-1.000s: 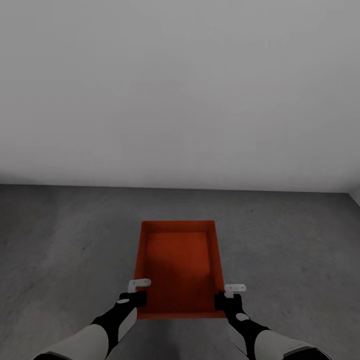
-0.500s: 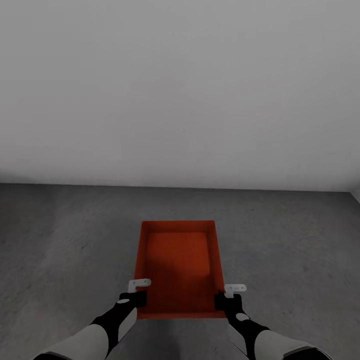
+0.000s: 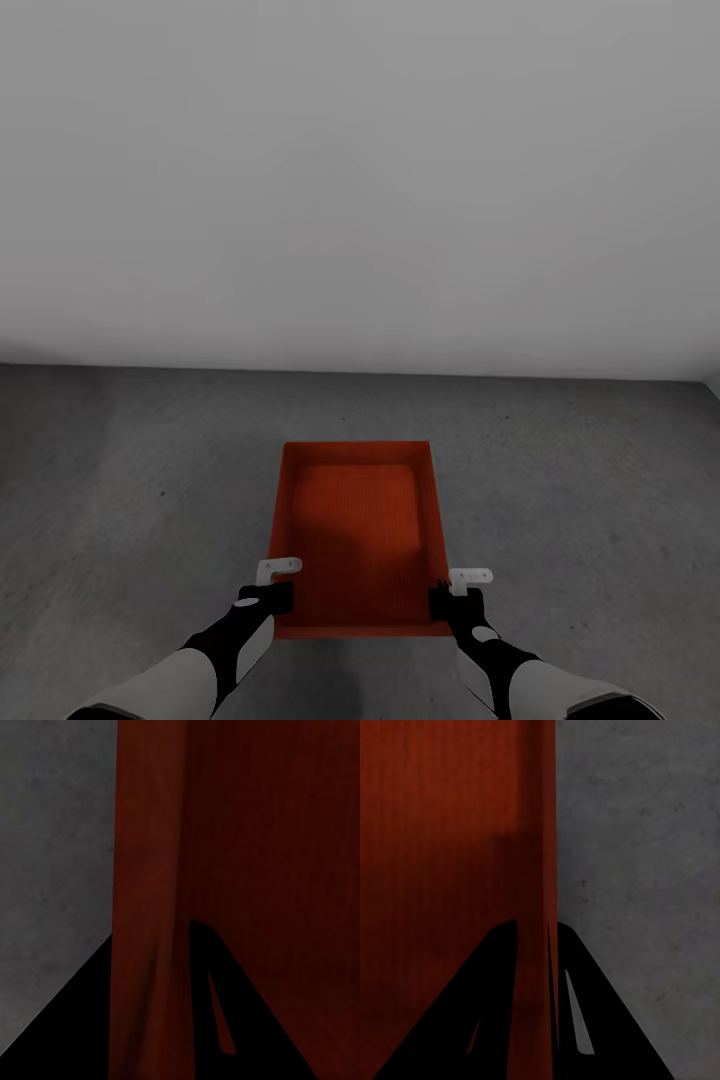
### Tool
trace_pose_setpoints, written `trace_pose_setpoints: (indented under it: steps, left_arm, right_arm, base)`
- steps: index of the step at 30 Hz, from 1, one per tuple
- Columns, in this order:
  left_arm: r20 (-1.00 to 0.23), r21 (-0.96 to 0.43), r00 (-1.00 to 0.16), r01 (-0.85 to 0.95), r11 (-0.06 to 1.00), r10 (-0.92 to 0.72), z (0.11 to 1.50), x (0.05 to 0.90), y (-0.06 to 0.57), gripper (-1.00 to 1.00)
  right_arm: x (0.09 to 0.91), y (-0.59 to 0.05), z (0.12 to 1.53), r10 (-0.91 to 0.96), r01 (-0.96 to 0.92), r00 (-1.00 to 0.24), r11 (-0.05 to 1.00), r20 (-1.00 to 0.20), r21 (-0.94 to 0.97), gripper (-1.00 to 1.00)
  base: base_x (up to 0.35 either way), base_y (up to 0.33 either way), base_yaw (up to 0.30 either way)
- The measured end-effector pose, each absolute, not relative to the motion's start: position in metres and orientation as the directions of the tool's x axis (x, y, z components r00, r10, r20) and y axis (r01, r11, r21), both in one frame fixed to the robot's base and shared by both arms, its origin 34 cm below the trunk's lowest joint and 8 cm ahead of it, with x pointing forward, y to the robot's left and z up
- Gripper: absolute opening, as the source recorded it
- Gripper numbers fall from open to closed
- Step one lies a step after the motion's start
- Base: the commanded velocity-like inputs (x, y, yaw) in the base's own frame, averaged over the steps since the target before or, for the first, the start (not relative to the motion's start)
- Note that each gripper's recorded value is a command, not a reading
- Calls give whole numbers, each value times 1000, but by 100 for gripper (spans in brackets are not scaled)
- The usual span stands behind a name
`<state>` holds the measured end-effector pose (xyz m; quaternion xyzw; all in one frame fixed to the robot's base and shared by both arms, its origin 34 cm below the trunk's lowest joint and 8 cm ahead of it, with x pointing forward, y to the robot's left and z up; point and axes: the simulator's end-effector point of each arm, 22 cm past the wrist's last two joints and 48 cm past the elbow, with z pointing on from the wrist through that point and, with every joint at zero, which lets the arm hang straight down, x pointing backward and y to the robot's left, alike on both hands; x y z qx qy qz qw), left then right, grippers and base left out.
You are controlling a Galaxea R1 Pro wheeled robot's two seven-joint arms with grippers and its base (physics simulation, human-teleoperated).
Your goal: Move the two storage containers from the living room to the garage. In the garage, place one container on the floor and stack the other container on top of it (either order is fine).
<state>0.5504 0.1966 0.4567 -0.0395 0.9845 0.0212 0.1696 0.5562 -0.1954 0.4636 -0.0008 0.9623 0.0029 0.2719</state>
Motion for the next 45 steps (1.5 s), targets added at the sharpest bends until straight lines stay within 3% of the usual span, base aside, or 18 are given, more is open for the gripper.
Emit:
trace_pose_setpoints:
  steps: [45]
  left_arm:
    - [-344,28,-936,-85,996,-70,385,547,197,-100]
  right_arm:
    - [553,-195,392,2,0,-845,1000,-534,3,-100]
  base:
    - [0,0,0]
